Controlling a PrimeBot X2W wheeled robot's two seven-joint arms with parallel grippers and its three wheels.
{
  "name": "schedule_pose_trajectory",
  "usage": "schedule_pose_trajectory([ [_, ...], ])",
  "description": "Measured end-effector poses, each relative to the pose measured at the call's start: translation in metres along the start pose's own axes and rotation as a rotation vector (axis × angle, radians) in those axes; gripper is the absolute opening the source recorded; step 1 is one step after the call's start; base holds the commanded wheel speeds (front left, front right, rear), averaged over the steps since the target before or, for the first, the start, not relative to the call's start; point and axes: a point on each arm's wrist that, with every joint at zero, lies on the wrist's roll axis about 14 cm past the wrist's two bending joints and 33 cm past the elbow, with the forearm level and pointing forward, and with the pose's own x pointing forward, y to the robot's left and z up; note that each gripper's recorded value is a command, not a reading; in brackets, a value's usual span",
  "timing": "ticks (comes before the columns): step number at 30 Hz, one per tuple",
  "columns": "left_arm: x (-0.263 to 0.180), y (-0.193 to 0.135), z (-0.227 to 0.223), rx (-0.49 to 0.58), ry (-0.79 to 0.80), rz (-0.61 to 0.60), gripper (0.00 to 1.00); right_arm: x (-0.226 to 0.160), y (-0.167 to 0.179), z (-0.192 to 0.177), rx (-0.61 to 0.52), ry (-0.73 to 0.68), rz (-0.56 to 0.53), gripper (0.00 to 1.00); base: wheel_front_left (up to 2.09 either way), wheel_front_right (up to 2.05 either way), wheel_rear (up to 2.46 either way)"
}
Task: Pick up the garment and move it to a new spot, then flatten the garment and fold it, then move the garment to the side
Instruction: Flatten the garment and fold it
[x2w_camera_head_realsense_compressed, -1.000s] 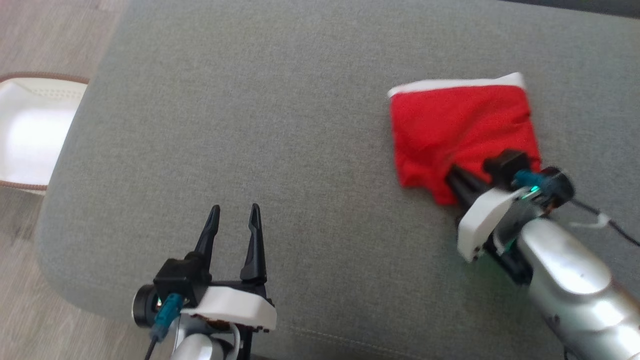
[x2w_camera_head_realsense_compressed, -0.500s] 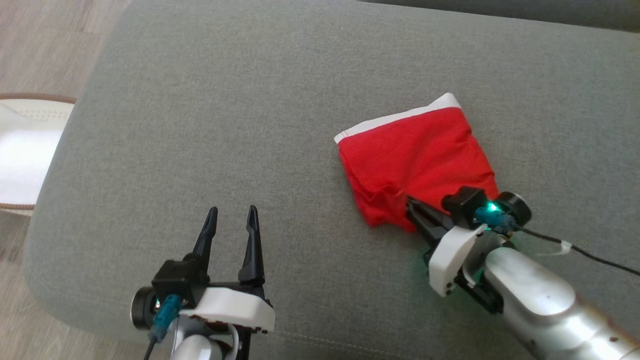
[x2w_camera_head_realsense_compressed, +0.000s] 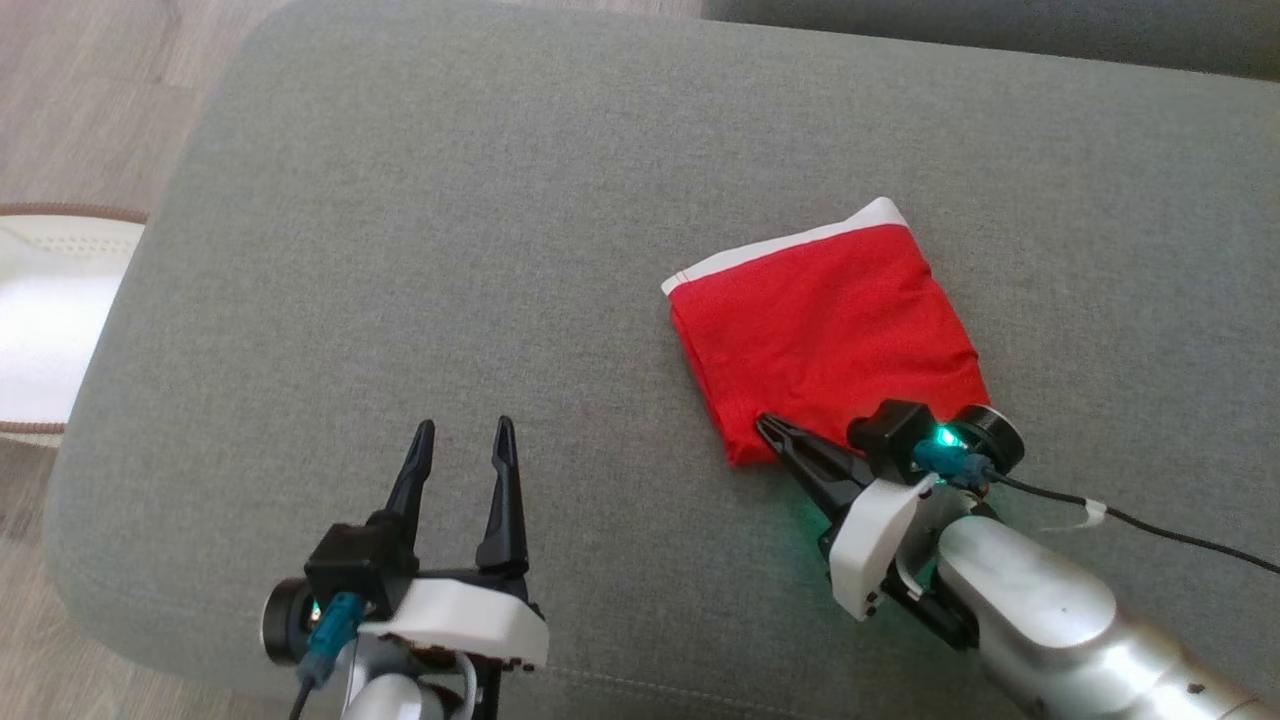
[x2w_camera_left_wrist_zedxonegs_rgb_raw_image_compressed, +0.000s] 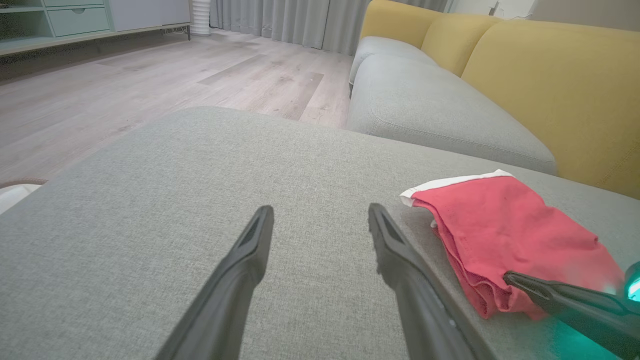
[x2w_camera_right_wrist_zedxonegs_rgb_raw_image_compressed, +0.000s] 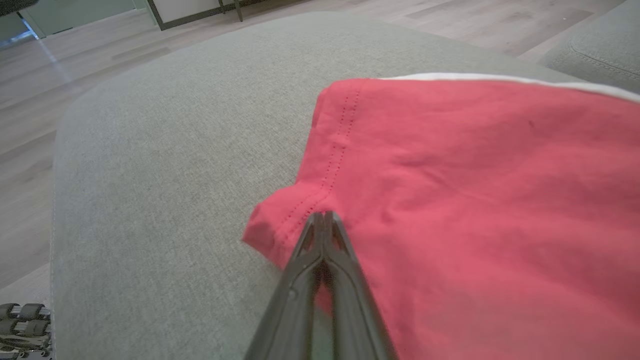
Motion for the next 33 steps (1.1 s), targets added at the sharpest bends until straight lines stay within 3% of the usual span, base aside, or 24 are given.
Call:
schedule_pose_trajectory([
  [5,-0.006,0.004,-0.002,-0.003,0.005,0.014,1.0,-0.001,0.009,0.005,0.013,-0.01,0.009,0.0,0.0,0.0,0.0],
  [16,-0.014,0.004,0.005,-0.013,-0.022,0.0,1.0,-0.026,0.031,-0.022,0.063,0.094,0.002,0.0,0.0,0.0,0.0],
  [23,-0.031,0.014,0.004,-0.011,-0.03,0.012,1.0,-0.051,0.004,0.017,0.141,-0.101,-0.14,0.0,0.0,0.0,0.0],
  [24,-0.033,0.016,0.006,-0.008,-0.037,0.016,1.0,-0.058,-0.006,0.022,0.149,-0.132,-0.178,0.11,0.0,0.0,0.0],
  [25,-0.035,0.017,0.007,-0.005,-0.041,0.015,1.0,-0.067,-0.016,0.026,0.16,-0.161,-0.22,0.33,0.0,0.0,0.0],
  [26,-0.035,0.017,0.007,-0.005,-0.041,0.015,1.0,-0.067,-0.016,0.026,0.16,-0.161,-0.22,0.48,0.0,0.0,0.0],
  [27,-0.04,0.021,0.006,0.002,-0.043,0.016,1.0,-0.087,-0.037,0.03,0.177,-0.213,-0.306,0.76,0.0,0.0,0.0],
  [28,-0.04,0.021,0.006,0.002,-0.043,0.016,1.0,-0.087,-0.037,0.03,0.177,-0.213,-0.306,1.0,0.0,0.0,0.0],
  [33,-0.048,0.026,0.001,0.029,-0.034,0.004,1.0,-0.141,-0.077,0.027,0.216,-0.31,-0.518,1.0,0.0,0.0,0.0],
])
